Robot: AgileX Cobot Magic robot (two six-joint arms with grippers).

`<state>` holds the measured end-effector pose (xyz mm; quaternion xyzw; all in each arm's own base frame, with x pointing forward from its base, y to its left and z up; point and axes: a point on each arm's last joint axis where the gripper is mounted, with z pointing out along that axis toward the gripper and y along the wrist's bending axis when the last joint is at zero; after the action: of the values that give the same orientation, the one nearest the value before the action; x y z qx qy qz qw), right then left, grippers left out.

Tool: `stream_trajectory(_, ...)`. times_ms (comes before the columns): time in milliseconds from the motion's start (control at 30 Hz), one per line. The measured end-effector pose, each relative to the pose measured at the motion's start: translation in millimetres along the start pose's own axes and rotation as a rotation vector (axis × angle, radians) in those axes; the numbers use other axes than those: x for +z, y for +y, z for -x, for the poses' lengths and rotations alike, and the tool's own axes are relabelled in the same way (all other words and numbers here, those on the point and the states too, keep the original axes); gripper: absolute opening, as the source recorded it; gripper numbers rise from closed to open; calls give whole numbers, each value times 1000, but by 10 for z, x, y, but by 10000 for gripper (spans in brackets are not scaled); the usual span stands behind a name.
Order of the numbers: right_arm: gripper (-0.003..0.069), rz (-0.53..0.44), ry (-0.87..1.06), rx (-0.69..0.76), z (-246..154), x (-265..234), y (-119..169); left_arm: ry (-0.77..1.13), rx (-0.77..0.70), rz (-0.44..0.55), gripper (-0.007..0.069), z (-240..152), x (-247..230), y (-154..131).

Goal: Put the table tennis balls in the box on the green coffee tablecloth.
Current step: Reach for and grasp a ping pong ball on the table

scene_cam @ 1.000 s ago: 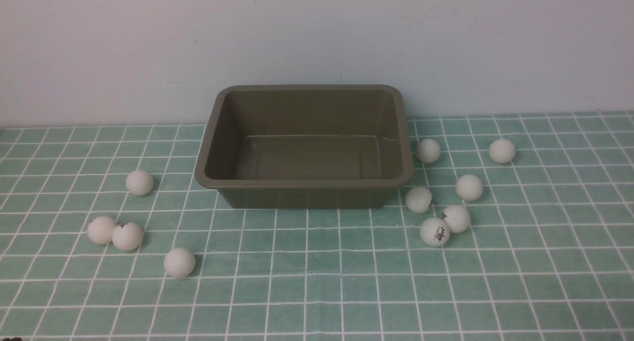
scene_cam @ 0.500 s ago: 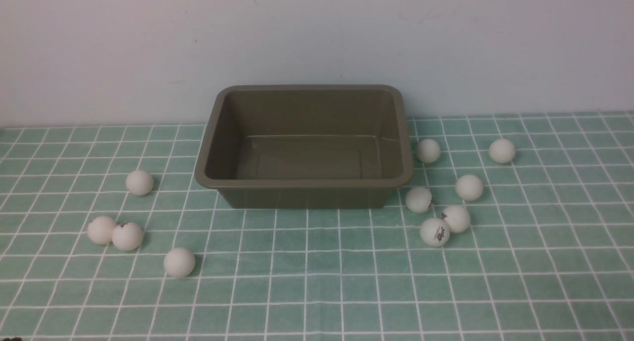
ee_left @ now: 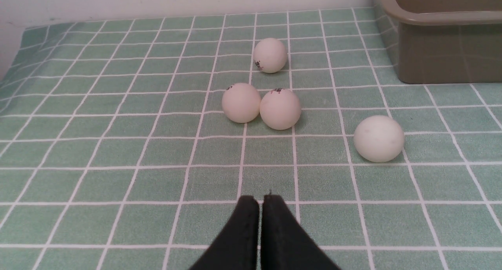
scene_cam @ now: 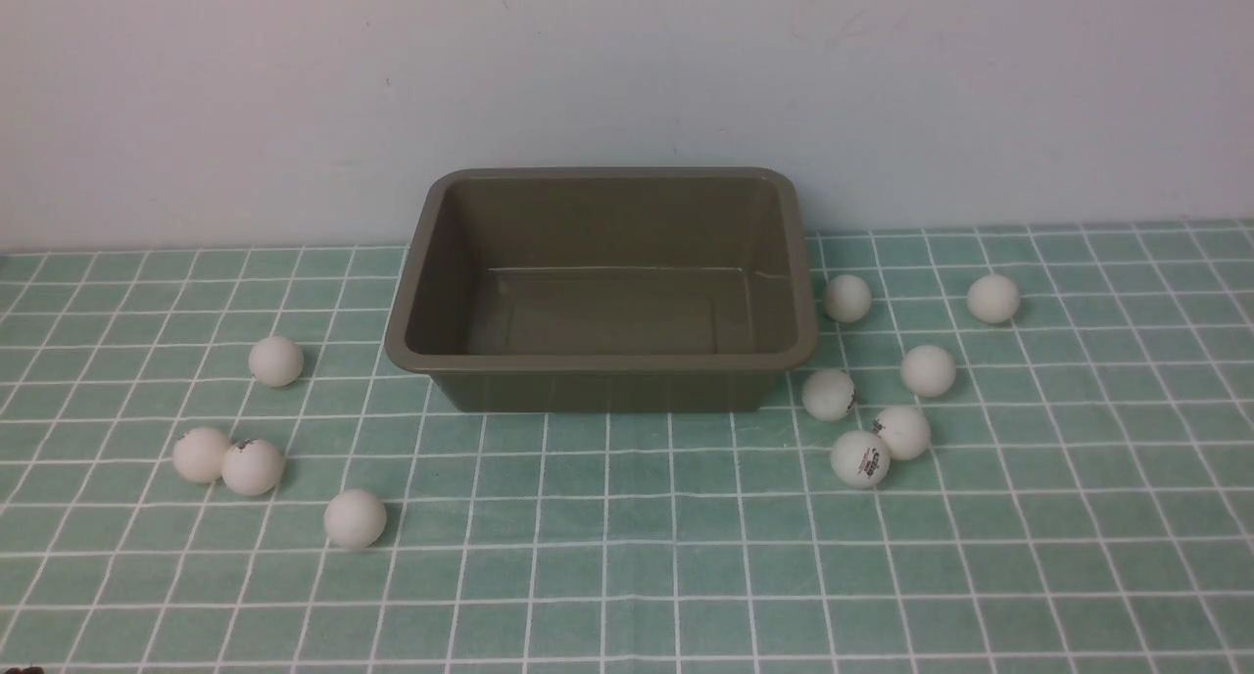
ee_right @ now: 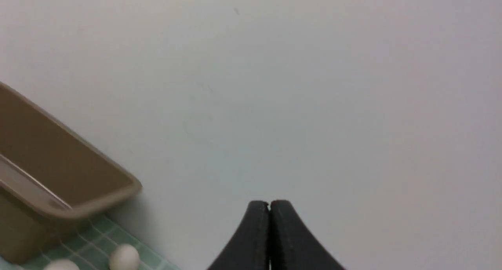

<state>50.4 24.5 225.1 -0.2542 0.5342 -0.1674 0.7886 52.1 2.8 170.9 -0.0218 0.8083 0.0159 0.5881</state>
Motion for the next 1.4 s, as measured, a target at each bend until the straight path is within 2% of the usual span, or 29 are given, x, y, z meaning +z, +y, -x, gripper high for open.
stream_trajectory(200,-16,96,-135,-72,119,-12,92,0,0,0,-4,0,0,0)
stream_trajectory(300,-16,132,-178,-9,160,-22,120,0,0,0,-4,0,0,0)
stream_trajectory(400,-16,168,-244,179,231,-39,130,0,0,0,-4,0,0,0)
stream_trajectory(500,-16,161,-268,451,264,-44,86,0,0,0,-4,0,0,0)
stream_trajectory(533,-16,135,-255,598,251,-37,48,0,0,0,-4,0,0,0)
stream_trajectory(633,-16,48,-171,840,154,-14,-24,0,0,0,-4,0,0,0)
stream_trajectory(733,-16,-13,-83,978,59,-3,-44,0,0,0,-4,0,0,0)
stream_trajectory(867,-16,15,8,1085,-3,34,2,0,0,0,-4,0,0,0)
stream_trajectory(1033,-16,92,48,1062,189,172,-94,0,0,0,-4,0,0,0)
stream_trajectory(1267,-16,204,-28,922,792,484,-476,0,0,0,-4,0,0,0)
stream_trajectory(1400,-16,261,54,876,1026,838,-719,0,0,0,-4,0,0,0)
